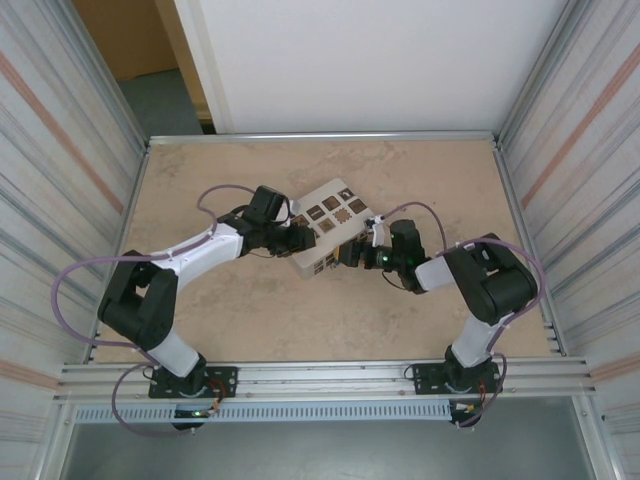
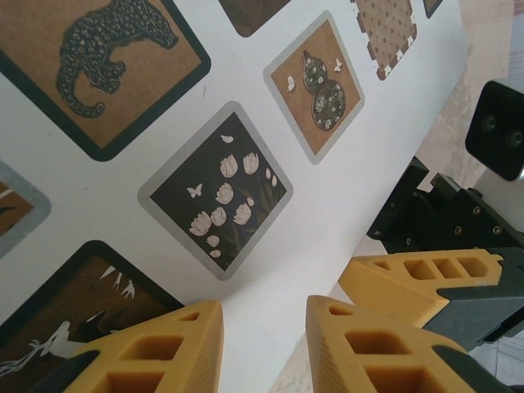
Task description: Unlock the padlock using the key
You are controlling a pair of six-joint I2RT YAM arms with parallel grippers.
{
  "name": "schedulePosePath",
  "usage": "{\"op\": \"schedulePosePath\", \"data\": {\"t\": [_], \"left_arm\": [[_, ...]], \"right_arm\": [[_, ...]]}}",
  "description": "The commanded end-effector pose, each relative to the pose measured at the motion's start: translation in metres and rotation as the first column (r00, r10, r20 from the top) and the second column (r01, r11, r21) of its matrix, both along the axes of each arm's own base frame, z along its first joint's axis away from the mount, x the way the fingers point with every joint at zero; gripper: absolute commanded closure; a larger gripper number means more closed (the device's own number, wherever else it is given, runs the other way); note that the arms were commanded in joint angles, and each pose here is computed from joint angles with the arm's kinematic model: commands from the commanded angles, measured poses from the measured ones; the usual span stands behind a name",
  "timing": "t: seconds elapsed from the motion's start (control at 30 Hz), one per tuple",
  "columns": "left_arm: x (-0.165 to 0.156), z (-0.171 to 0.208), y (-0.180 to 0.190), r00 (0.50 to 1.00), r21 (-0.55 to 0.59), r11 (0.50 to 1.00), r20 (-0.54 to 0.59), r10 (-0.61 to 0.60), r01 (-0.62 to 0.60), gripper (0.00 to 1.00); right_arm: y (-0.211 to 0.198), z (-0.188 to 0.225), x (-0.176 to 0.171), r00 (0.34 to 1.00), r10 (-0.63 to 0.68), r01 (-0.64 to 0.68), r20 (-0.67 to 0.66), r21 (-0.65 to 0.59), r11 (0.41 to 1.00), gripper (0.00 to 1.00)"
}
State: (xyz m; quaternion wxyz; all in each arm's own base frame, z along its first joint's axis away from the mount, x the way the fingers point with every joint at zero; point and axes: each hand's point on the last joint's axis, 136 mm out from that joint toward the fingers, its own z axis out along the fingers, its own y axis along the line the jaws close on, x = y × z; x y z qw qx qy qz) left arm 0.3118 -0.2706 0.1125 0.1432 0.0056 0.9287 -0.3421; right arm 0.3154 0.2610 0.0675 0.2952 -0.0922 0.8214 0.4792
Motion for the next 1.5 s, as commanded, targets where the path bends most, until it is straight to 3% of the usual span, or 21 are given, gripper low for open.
{"op": "schedulePosePath", "data": {"t": [0.0,0.8,1.47], "left_arm": [[-0.002,-0.017,0.009,1.0,0.049,0.999,-0.017,0.005,-0.004,0.68],[-0.004,-0.024,0.015,0.999,0.08,0.997,-0.025,0.023,-0.021,0.69],[-0.005,-0.024,0.016,0.999,0.088,0.996,-0.029,0.024,-0.022,0.69]], "right_arm": [[0.009,0.005,0.004,0.998,0.028,-0.029,0.048,0.021,0.999,0.26],[0.023,0.01,-0.017,0.98,0.176,-0.185,0.095,0.09,0.979,0.45],[0.007,-0.001,-0.018,0.986,0.15,-0.153,0.072,0.04,0.987,0.7]]}}
